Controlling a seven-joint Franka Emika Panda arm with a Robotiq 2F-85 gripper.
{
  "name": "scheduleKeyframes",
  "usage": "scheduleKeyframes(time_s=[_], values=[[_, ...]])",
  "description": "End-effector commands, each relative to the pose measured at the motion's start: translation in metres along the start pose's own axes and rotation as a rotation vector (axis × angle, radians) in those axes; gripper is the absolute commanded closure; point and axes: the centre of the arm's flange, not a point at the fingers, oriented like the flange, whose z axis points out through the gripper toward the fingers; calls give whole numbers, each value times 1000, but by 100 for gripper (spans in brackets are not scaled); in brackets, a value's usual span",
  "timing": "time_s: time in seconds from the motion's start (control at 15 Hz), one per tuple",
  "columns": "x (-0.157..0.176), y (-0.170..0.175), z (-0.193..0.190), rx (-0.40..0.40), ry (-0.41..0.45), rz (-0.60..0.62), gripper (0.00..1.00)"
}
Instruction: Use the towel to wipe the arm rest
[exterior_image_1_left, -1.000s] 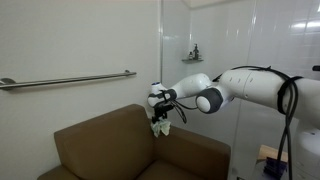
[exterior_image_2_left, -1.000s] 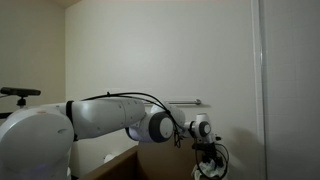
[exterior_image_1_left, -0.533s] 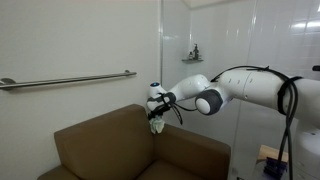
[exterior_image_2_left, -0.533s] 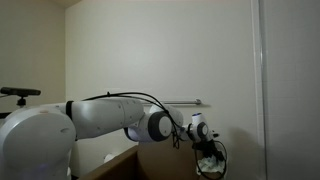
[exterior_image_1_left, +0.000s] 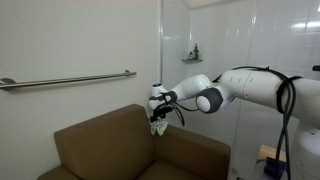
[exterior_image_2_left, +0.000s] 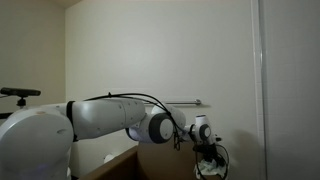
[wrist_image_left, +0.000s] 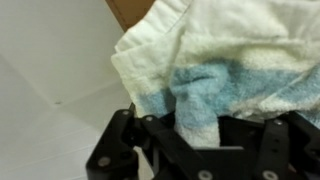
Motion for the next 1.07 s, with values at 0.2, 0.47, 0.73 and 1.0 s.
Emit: scheduleKeyframes(time_s=[0.2,0.47,0.73,1.0], values=[[-42,9,-15,36,-174,-119,95],[-74,38,-35,-11,-298,-83,95],[-84,62,-47,-64,-454,-63,95],[-92,82,-65,-77,-534,-54,95]])
